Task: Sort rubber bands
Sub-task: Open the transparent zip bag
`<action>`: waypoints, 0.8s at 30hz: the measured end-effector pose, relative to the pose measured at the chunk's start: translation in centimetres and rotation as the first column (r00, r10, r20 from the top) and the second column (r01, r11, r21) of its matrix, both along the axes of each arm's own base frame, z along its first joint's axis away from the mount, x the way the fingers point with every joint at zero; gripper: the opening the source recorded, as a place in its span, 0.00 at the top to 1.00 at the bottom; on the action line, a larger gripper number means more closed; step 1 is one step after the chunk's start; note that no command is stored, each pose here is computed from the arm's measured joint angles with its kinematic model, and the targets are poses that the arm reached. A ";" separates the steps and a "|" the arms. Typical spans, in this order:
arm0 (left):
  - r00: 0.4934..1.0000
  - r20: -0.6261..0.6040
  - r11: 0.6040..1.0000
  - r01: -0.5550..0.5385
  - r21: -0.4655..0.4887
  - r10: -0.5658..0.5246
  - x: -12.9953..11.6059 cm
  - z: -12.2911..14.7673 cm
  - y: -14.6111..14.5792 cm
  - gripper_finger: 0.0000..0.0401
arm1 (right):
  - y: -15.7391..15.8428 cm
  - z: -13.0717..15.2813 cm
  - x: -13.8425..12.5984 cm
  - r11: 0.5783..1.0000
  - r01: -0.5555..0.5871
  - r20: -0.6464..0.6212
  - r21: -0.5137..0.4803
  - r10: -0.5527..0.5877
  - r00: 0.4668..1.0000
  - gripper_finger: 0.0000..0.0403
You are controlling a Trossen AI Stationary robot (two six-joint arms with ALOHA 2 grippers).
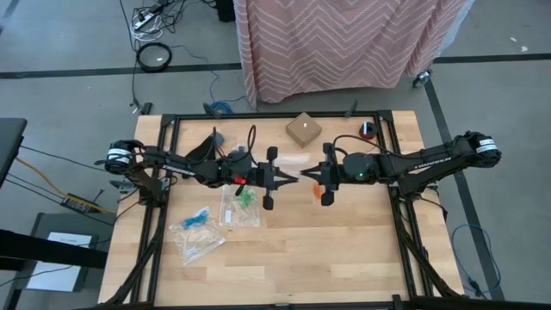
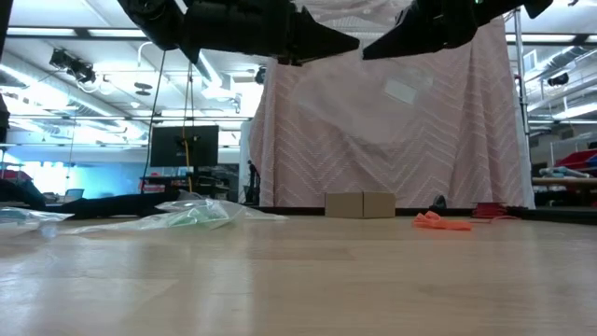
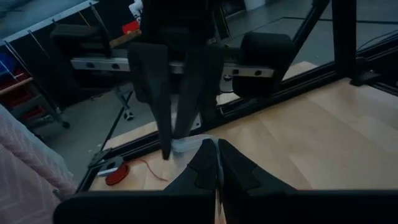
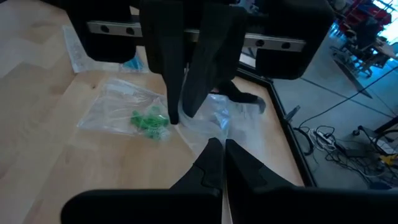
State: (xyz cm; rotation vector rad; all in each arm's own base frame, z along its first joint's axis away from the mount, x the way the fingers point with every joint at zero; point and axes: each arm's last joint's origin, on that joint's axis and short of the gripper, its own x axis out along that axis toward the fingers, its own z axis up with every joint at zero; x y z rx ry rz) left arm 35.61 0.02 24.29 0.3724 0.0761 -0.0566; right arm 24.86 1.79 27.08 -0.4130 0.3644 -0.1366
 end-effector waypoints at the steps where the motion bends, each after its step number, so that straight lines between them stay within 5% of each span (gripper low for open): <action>1: 1.000 -0.001 1.000 -0.003 0.000 0.003 0.0 0.0 0.0 0.97 | 0.0 0.0 0.0 1.000 -0.002 0.004 -0.003 0.002 1.000 1.00; 24: 0.987 -0.027 0.985 -0.157 0.075 0.160 -0.1 -0.3 0.5 0.97 | 0.2 -0.1 0.0 0.999 -0.031 -0.012 0.014 0.031 0.999 1.00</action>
